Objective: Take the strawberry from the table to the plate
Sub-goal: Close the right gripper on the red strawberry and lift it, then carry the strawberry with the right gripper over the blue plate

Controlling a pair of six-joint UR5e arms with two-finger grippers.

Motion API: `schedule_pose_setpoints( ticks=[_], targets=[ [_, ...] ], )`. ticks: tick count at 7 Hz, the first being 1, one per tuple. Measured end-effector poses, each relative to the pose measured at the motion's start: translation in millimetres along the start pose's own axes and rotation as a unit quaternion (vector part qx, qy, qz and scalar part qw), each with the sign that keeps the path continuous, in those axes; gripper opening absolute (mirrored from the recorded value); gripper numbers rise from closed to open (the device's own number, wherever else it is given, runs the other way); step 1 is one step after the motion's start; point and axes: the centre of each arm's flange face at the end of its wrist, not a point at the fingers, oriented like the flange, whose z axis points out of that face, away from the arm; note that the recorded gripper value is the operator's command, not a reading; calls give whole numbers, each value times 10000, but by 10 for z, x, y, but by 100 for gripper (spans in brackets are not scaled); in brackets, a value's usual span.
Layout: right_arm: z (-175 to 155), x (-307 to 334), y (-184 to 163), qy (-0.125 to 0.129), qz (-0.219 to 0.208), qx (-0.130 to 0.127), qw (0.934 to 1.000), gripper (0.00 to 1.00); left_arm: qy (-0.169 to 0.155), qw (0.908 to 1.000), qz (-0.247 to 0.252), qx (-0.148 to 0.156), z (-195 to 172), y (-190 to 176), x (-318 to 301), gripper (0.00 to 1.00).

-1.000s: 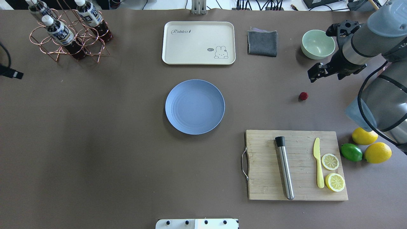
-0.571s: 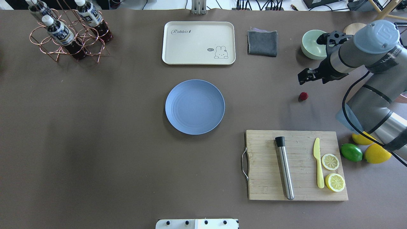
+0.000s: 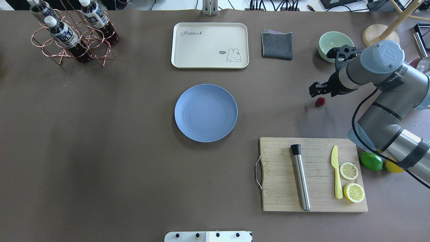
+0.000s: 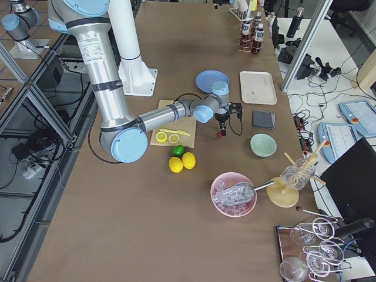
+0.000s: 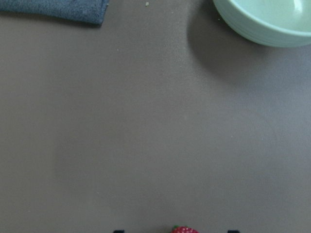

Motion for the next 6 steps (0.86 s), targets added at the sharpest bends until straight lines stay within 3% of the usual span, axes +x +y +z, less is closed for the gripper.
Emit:
schedule_pose_setpoints(
  ticks=[2,3,4,5,6],
  targets=[
    [109,-18,60,46,-37,28,10000,64,5,10000,6,6,-2,-1,3,99],
    [138,-33,88,58,-18,21,10000,45,3,10000,5,7,-2,-1,2,99],
    [156,-50,110,60,-3,13,10000,7,2,10000,0,8,-2,-1,1,99],
    [166,-58,122,60,32,5,10000,0,2,10000,-4,8,-2,-1,2,99],
    [171,-63,129,59,68,0,10000,0,1,10000,-3,14,-7,-4,5,99]
  ],
)
